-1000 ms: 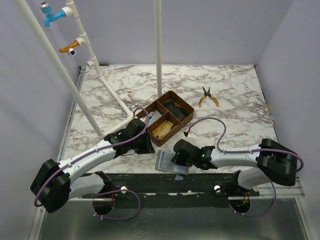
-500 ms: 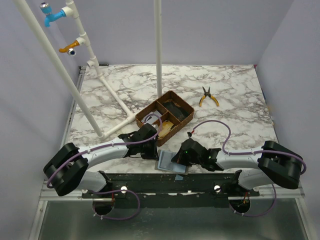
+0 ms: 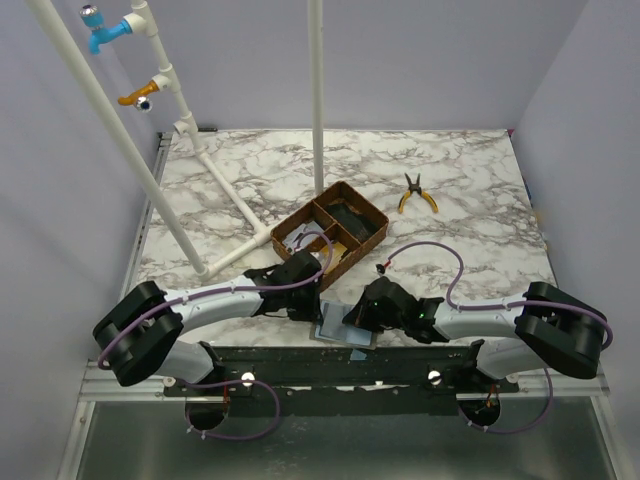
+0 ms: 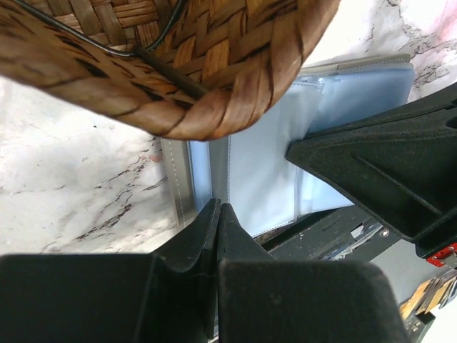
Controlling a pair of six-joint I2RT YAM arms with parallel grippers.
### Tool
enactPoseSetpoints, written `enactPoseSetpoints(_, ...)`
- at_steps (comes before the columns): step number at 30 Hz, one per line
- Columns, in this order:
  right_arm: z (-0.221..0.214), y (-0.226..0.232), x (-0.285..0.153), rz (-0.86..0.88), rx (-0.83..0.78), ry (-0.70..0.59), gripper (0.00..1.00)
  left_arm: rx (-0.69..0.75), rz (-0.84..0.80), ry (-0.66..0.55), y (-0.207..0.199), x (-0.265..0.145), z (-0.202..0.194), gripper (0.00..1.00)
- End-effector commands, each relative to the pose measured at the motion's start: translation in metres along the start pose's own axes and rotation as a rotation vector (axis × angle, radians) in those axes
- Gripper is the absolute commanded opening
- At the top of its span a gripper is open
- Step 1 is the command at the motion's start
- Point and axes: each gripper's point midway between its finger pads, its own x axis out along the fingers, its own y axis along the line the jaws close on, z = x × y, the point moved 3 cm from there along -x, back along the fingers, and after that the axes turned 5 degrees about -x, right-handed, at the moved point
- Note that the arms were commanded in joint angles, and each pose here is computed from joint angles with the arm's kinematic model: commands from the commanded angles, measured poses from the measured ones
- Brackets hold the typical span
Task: Take the credit cards out of the card holder
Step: Remove the credit card from the card holder.
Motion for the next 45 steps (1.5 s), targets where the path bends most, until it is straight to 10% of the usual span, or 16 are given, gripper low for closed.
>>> enactPoseSetpoints(1,-0.029,-0.068,-0.002,-0.238,-0.042,0.1,0.01,0.011,-0.015,-0.009,-0.01,0.001,0.004,0.0)
enactPoseSetpoints(25,-0.027,-0.064,0.002,-0.219,-0.046,0.103,0.01,0.053,-0.066,0.071,-0.031,0.019,-0.008,0.0)
enactPoseSetpoints(45,0.043,0.004,-0.049,-0.161,-0.076,-0.101,0.61,0.036,-0.076,0.07,-0.047,0.032,-0.001,0.0)
